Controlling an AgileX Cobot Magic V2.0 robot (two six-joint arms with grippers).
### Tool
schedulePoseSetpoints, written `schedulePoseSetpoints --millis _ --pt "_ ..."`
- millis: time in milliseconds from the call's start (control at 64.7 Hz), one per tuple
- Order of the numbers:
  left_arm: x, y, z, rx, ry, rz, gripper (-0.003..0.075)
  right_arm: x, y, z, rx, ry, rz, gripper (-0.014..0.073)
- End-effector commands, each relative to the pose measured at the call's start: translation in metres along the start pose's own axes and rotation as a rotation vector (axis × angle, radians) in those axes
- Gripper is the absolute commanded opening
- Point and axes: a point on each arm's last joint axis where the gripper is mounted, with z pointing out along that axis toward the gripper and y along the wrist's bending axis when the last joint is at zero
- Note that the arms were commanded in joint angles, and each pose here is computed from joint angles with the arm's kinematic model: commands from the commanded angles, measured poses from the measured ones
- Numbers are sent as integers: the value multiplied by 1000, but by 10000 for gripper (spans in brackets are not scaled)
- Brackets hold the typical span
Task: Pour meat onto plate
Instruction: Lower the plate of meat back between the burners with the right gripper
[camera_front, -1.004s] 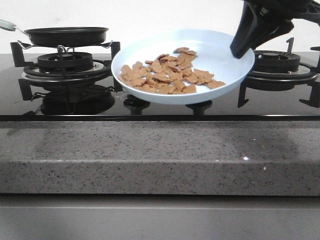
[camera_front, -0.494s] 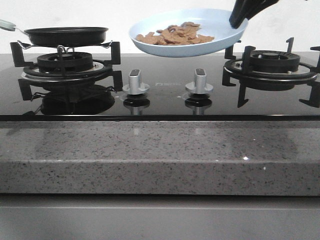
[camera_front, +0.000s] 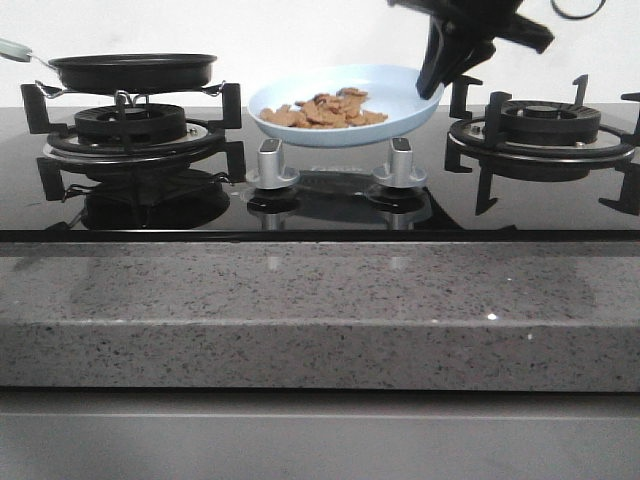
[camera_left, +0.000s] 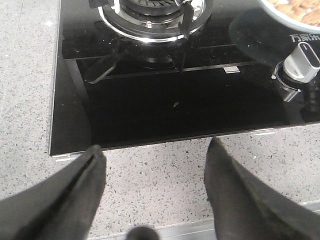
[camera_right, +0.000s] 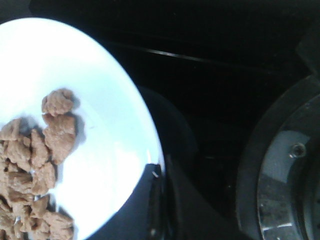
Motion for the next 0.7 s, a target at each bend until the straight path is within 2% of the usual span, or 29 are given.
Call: schedulePoseSetpoints --millis 0,108,185,263,386,448,587,680 --pt "-13 -2 -6 15 -101 -15 428 -15 11 -30 -44 -112 -3 -56" --pt "-14 -2 -7 15 -104 -15 428 -13 9 -22 -42 -87 2 -44" --pt "-14 -2 -7 15 -104 -15 428 -11 7 -15 -41 -63 13 8" --pt "-14 -2 -7 15 -104 -15 428 -9 5 -11 -41 -42 20 106" --pt "-14 -2 -7 15 -104 -15 428 -9 5 -11 -41 -44 20 342" --pt "-14 -2 -7 15 -104 -15 428 -10 6 -13 -41 -56 17 409" --pt "-14 -2 -7 15 -106 -15 428 -13 11 -28 -44 -90 5 430" --pt "-14 -2 -7 15 -109 -15 428 -16 21 -54 -54 -138 -32 428"
